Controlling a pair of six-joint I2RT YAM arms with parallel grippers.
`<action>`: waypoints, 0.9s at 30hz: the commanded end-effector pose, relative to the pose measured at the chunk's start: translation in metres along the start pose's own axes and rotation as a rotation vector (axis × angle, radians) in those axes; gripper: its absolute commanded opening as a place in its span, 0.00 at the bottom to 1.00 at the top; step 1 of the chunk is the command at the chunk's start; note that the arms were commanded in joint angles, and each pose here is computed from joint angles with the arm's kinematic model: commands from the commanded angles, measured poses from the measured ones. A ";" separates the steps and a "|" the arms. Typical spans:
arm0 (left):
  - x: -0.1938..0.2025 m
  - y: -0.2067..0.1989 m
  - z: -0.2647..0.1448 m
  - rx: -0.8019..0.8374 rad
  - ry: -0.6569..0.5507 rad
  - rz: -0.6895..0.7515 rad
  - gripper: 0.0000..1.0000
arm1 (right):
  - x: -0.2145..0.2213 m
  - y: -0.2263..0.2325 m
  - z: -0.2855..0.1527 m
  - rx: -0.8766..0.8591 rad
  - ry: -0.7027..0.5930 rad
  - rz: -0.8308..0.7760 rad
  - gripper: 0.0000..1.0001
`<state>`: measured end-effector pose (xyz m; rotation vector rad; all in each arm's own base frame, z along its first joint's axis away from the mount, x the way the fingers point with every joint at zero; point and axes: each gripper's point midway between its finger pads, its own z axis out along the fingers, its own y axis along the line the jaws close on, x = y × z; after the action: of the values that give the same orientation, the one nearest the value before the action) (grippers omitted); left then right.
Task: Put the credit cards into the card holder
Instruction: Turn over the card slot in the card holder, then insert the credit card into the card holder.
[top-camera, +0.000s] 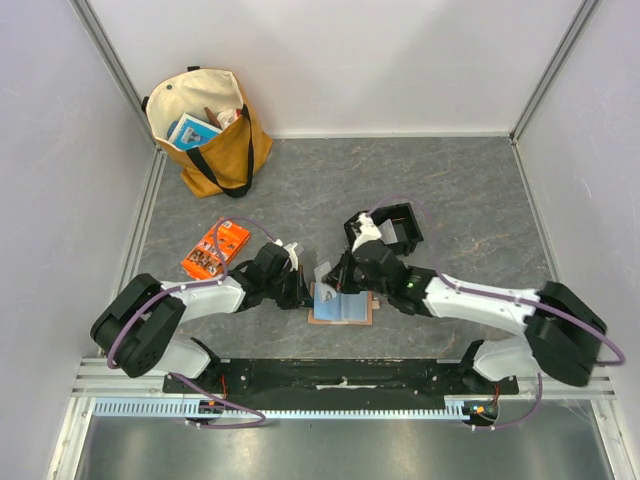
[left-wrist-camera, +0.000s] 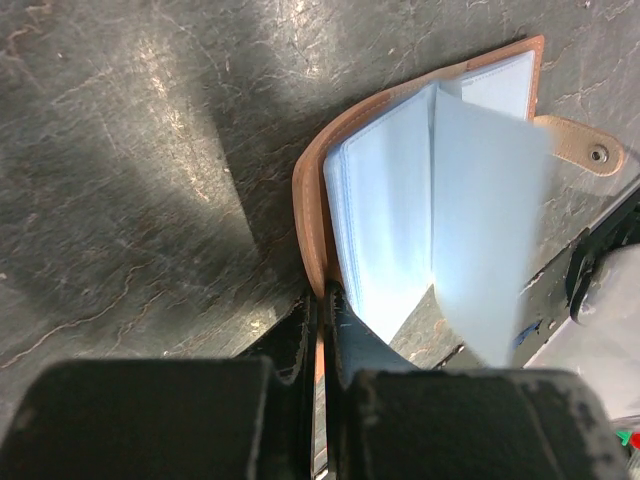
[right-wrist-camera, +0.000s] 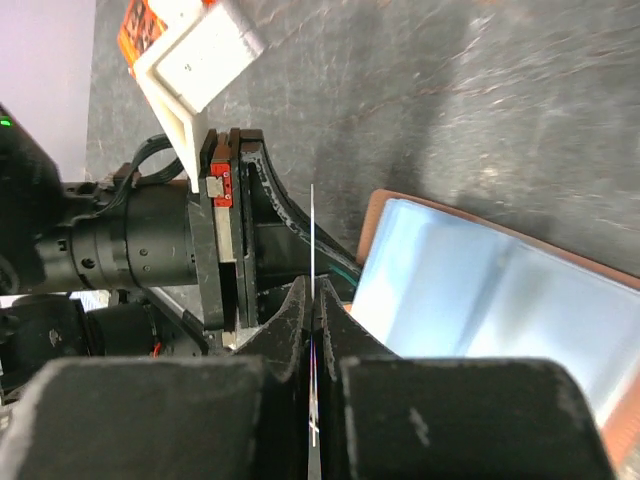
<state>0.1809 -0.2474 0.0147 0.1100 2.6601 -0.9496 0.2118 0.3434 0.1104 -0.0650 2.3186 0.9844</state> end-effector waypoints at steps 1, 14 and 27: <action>0.022 0.035 0.003 -0.130 0.046 -0.034 0.02 | -0.034 -0.028 -0.036 0.114 -0.188 -0.011 0.00; 0.022 0.033 0.003 -0.124 0.048 -0.034 0.02 | 0.007 -0.056 -0.015 0.092 -0.071 0.104 0.00; 0.023 0.034 0.004 -0.128 0.060 -0.039 0.02 | 0.038 -0.086 -0.001 0.116 -0.041 0.212 0.00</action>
<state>0.1808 -0.2482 0.0144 0.1070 2.6583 -0.9570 0.2028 0.2816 0.0351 0.1893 2.4041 0.8672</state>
